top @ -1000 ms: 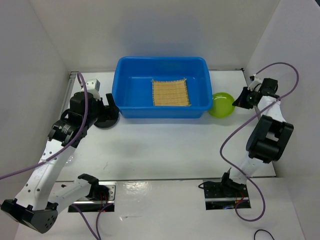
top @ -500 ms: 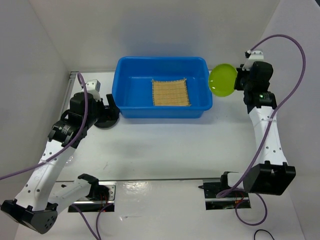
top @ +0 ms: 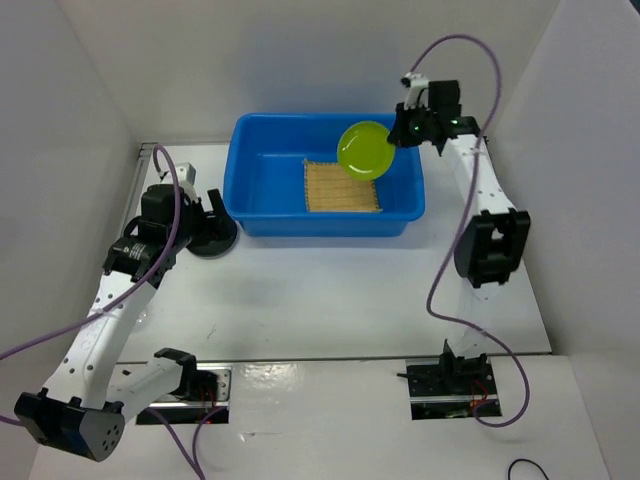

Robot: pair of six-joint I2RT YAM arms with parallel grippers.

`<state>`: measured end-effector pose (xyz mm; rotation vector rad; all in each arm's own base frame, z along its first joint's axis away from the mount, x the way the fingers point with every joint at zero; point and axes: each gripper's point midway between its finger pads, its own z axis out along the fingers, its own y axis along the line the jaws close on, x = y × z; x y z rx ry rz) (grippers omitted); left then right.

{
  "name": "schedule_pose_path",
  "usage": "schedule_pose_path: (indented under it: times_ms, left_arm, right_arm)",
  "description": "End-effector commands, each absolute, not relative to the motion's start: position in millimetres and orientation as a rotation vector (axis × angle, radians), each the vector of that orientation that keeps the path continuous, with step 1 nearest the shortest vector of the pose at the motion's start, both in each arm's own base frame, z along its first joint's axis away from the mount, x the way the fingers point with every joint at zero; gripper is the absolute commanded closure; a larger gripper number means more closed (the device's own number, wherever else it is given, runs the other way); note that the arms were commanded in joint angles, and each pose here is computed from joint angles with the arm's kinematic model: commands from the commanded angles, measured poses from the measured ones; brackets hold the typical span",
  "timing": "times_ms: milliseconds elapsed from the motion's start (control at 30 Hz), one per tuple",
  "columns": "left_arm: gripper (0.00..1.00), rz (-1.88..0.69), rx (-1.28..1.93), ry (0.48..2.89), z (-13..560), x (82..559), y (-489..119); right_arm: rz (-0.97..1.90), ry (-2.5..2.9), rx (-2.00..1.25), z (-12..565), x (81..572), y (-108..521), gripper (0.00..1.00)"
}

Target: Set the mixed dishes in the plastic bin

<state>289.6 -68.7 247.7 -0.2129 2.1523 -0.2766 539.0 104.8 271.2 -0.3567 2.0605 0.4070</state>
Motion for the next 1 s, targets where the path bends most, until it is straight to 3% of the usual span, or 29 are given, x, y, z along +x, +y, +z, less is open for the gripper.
schedule_pose_path:
  times_ms: [0, 333, 467, 600, 700, 733, 767, 833, 867, 933, 967]
  left_arm:
    - [0.0, -0.301, -0.26, 2.14, 247.3, 297.1, -64.1]
    - [0.01, -0.216, -0.431, 2.186, 220.4, 308.7, -22.9]
    - [0.01, -0.214, -0.432, 2.193, 215.8, 305.3, -22.7]
    - [0.03, -0.172, -0.452, 2.185, 214.2, 303.3, -15.9]
    - [0.04, -0.15, -0.477, 2.176, 214.2, 303.7, -11.7]
    - [0.04, -0.154, -0.492, 2.183, 210.5, 302.7, -12.1]
    - [0.04, -0.146, -0.505, 2.187, 205.7, 304.8, -9.0]
    - [0.05, -0.154, -0.565, 2.175, 202.0, 309.4, -4.2]
    - [0.06, -0.178, -0.61, 2.163, 201.6, 312.7, -3.5]
    - [0.06, -0.181, -0.71, 2.177, 188.7, 319.6, 6.9]
    - [0.09, -0.194, -0.8, 2.178, 180.9, 322.7, 10.5]
  right_arm:
    - [0.513, 2.163, -0.409, 233.9, 544.7, 124.7, 1.0]
    - [0.505, 2.288, -0.486, 140.4, 580.3, 148.0, 0.99]
    - [0.419, 2.282, -0.519, 133.9, 591.7, 160.0, 0.82]
    - [0.384, 2.283, -0.535, 132.2, 593.0, 165.6, 0.45]
    - [0.314, 2.24, -0.508, 166.0, 591.4, 155.7, 0.33]
    - [0.303, 2.254, -0.503, 167.6, 584.2, 152.4, 0.21]
    - [0.296, 2.186, -0.499, 205.8, 578.1, 151.2, 0.18]
    - [0.272, 2.182, -0.467, 224.0, 564.8, 132.5, 0.16]
    - [0.265, 2.114, -0.463, 266.6, 548.2, 129.5, 0.16]
    - [0.278, 2.147, -0.45, 267.2, 519.4, 115.1, 0.12]
    - [0.256, 2.081, -0.45, 304.6, 494.9, 105.4, 0.1]
